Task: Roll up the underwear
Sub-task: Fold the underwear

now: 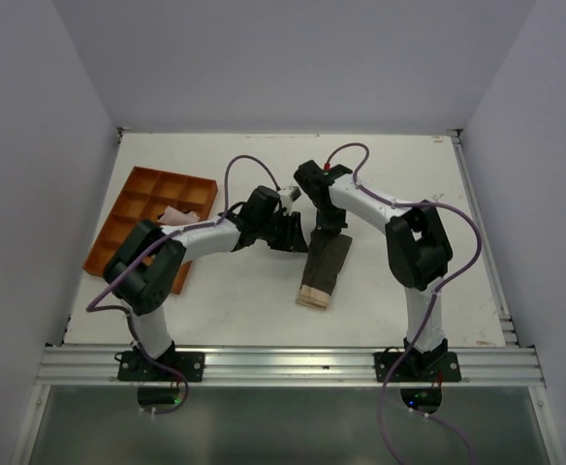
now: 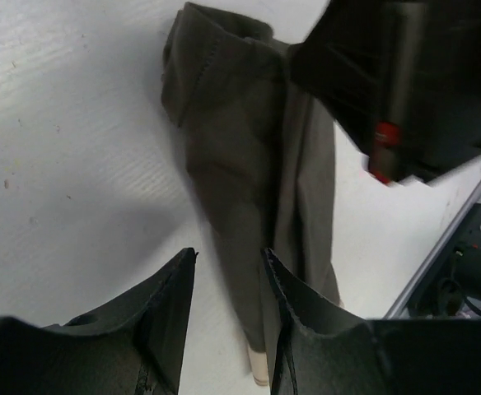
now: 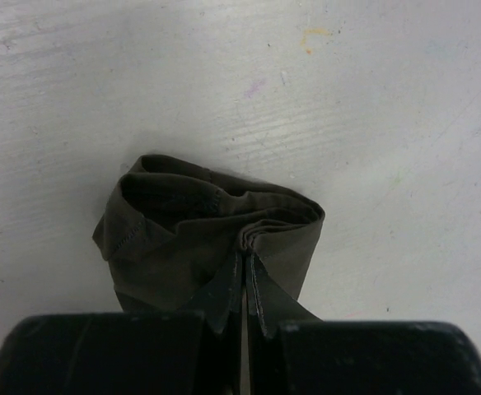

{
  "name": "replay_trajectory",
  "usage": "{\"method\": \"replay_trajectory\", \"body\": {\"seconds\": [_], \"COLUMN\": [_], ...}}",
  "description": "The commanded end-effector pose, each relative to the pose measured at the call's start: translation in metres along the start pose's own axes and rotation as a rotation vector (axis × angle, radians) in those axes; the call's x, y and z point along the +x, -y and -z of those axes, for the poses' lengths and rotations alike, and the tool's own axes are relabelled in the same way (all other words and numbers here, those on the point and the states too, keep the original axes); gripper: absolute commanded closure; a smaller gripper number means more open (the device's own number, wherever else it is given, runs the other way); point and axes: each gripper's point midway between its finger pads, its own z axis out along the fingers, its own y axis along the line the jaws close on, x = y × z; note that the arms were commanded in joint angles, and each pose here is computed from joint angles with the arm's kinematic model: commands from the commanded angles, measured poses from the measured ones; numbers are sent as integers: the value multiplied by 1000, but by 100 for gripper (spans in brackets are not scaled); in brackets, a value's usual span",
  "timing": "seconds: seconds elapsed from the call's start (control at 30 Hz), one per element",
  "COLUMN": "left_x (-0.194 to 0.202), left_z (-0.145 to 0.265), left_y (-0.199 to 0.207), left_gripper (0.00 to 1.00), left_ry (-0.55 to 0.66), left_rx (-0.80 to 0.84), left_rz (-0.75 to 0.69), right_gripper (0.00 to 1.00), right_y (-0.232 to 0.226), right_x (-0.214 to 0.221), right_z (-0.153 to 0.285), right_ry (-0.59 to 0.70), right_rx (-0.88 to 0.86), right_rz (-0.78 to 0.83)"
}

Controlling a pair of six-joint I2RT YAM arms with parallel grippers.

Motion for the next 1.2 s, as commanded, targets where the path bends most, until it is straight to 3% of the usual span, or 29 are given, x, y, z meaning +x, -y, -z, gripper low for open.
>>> {"method": "replay_trajectory", "body": {"seconds": [0.0,0.47,0.57,0.8,1.17], "left_x": [-6,-36,-34,-37,-37], "left_z": [-20,-57,-60,-61,-62], "left_y": [-6,-23,-23,-18,-13], "left_gripper": [59,60,67,100,100], "left_ry": [-21,9,4,12,18], "left_rx": [9,-6,3,29,58], "left_rz": [-2,10,12,16,59], "right_gripper": [100,100,100,100,100], "right_y": [-5,-20,-23,-26,-35], "right_x": [-15,-17,-18,-17,-22], "right_z": [18,21,22,23,40], "right_ry": [60,84,90,101,165], "right_rx": [-70,-142,-148,-162,-289], "right_rz": [-22,3,2,-19,-84]}}
